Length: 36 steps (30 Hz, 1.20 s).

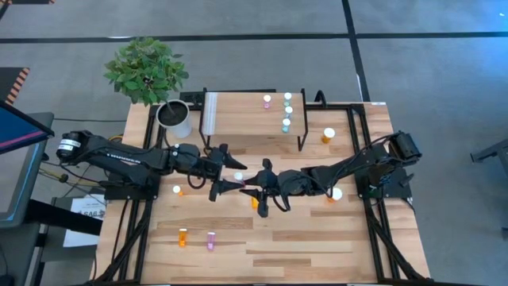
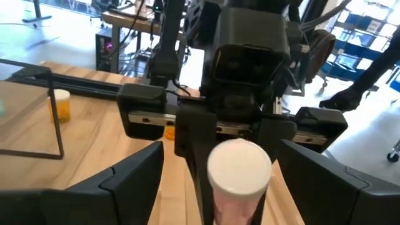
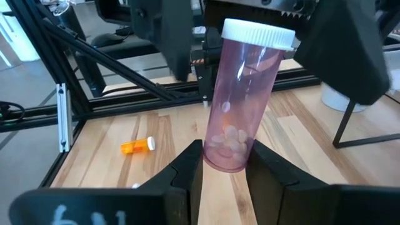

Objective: Pick and place medicine bottles onto shelf by color
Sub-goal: Put the right pink pill bottle on the shelf aligned with the other pink pill bottle

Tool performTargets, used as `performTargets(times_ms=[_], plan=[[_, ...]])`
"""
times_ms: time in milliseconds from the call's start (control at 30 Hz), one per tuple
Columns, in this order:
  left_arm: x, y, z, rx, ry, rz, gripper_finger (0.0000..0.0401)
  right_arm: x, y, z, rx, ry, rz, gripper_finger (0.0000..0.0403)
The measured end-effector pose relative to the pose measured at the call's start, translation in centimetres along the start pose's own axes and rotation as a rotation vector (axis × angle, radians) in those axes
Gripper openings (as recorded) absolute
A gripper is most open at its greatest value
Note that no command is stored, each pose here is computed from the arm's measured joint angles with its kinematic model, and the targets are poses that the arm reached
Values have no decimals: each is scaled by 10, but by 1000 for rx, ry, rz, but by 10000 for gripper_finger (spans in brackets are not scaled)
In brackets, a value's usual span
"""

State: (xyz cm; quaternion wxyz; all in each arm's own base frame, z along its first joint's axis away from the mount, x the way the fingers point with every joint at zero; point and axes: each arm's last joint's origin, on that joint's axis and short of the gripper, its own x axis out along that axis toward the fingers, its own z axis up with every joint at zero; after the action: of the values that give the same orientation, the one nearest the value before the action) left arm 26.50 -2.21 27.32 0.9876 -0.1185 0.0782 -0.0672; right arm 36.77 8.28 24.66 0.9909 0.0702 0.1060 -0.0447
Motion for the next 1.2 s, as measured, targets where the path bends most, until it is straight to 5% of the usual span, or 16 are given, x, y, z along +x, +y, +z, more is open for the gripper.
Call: performTargets(times_ms=[700, 1200], plan=[[-1, 0, 0, -23, 5, -7, 154, 0, 1, -1, 5, 9, 1, 126], [-1, 3, 0, -64, 4, 7, 99, -17, -1, 3, 29, 122, -19, 249]])
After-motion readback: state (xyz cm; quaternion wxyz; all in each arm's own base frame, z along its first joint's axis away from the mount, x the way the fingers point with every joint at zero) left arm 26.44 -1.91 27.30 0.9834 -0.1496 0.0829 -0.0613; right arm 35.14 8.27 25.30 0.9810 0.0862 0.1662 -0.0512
